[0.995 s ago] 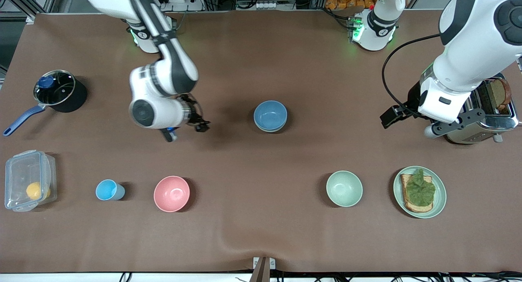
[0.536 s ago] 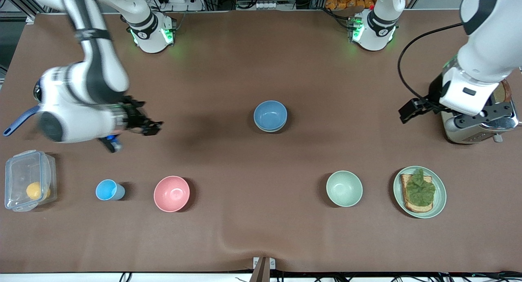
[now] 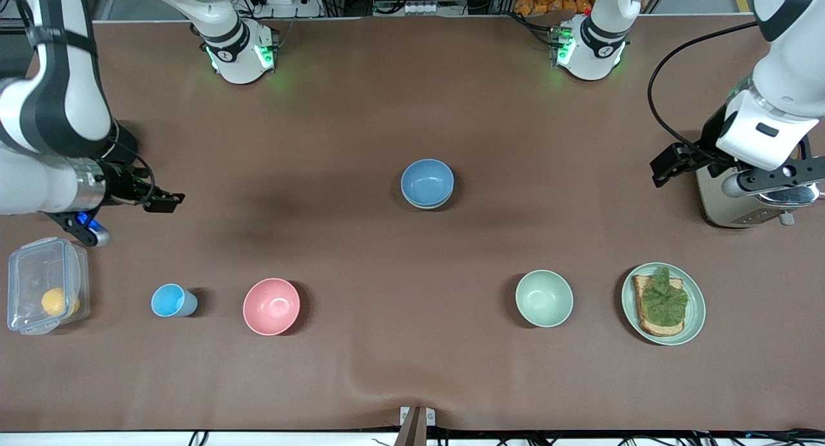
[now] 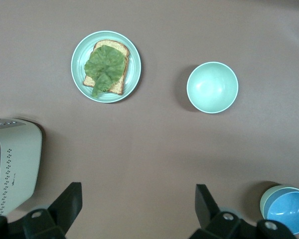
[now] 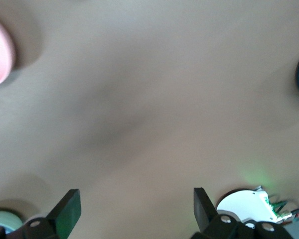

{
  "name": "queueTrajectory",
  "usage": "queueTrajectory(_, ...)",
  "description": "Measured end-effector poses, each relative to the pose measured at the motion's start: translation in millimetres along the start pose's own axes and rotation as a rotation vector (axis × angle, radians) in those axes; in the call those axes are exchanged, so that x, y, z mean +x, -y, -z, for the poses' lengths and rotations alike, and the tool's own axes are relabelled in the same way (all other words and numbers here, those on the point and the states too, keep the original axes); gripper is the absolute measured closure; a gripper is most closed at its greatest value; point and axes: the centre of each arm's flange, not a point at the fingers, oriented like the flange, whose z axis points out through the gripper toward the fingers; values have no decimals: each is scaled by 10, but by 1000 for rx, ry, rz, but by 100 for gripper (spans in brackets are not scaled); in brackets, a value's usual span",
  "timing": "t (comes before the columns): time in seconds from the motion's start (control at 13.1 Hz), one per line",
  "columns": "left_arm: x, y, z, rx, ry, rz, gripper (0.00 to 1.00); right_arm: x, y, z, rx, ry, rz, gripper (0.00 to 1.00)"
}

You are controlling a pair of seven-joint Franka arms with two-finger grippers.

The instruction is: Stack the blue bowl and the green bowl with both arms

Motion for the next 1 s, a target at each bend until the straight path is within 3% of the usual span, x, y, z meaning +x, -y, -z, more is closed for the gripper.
queueTrajectory(0.31,-18,64,45,-1,29,-8,0,-241,-293,571,14,-115,301,0)
queueTrajectory(0.54,-37,52,142,-7,29,-10,0,-403,-539,1008,45,-192,380,0)
queueTrajectory(0.84,-60,37,147,-4,39,-27,0,-1009,-454,1654,60,-297,501,0)
queueTrajectory(1.0,-77,48,156,-2,46,-42,0,-1134,-387,1747,62,-320,530,0)
